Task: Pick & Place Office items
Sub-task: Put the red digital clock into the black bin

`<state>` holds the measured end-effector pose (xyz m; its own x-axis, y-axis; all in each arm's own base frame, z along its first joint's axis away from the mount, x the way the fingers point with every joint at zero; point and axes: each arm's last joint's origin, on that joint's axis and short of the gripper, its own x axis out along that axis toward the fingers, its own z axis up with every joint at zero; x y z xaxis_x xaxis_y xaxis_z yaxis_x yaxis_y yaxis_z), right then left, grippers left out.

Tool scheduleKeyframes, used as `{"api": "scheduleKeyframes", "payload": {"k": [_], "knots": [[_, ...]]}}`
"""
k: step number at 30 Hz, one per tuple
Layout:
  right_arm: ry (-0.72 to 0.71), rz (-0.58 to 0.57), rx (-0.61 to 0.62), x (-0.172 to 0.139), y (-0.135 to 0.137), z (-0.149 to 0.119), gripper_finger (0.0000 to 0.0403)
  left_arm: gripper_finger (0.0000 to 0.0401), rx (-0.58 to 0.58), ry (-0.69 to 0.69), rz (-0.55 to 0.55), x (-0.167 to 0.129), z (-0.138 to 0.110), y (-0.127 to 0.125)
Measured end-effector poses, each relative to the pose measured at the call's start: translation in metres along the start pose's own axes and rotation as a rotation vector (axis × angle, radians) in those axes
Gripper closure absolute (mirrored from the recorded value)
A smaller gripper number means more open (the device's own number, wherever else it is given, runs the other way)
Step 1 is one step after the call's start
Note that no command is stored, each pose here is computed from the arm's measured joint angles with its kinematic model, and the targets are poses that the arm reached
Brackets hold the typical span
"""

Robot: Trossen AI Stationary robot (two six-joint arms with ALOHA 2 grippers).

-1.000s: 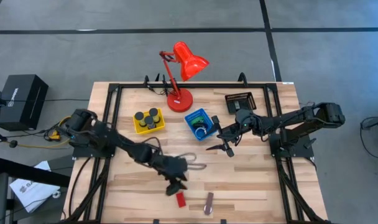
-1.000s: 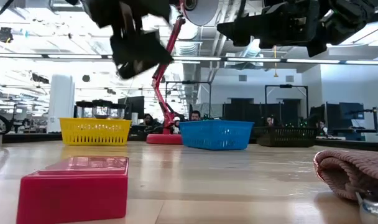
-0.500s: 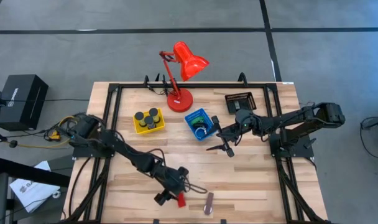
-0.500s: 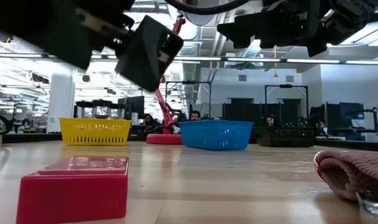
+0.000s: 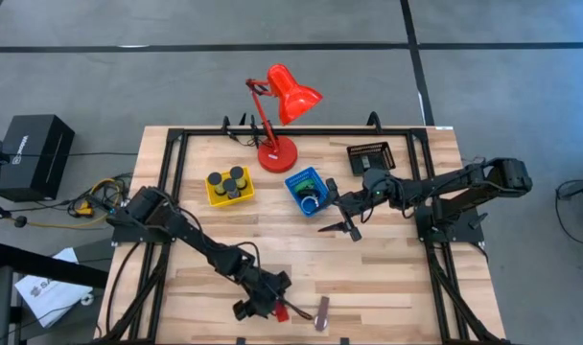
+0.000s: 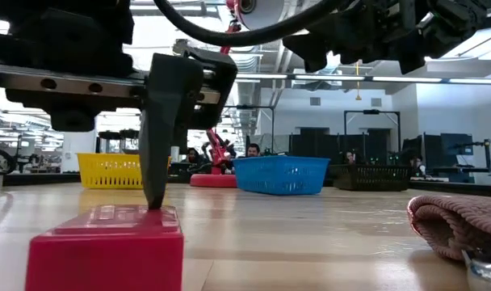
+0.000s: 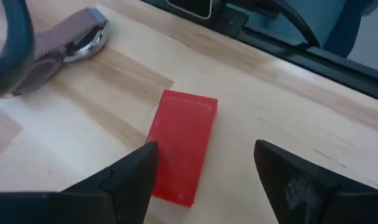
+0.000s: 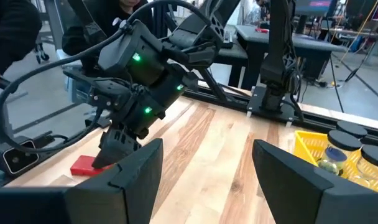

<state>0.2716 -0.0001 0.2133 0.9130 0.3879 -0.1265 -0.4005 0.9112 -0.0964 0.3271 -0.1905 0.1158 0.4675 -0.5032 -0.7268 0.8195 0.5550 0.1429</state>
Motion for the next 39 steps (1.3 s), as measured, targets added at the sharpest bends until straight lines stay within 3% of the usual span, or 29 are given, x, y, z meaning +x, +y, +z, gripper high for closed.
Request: {"api": "scheduleKeyframes", "payload": {"k": [8, 12, 24, 32, 39], "knots": [[0.017, 0.003, 0.002, 0.000, 0.000, -0.002, 0.0163, 0.0135, 0.020, -0.038, 0.099, -0.022, 0.014, 0.008], [0.017, 0.003, 0.001, 0.000, 0.000, -0.002, 0.0163, 0.0135, 0.064, -0.018, 0.095, -0.018, 0.007, 0.013], [0.017, 0.003, -0.001, 0.000, 0.000, -0.002, 0.0163, 0.0137, 0.024, -0.009, 0.019, 0.002, -0.018, 0.026], [0.027, 0.004, 0.004, 0.000, 0.000, -0.003, 0.0163, 0.0188, 0.014, -0.020, -0.010, 0.004, -0.020, 0.026], [0.034, 0.006, -0.002, 0.000, 0.001, -0.003, 0.0163, 0.0231, -0.079, -0.018, -0.005, 0.003, -0.023, 0.031]]}}
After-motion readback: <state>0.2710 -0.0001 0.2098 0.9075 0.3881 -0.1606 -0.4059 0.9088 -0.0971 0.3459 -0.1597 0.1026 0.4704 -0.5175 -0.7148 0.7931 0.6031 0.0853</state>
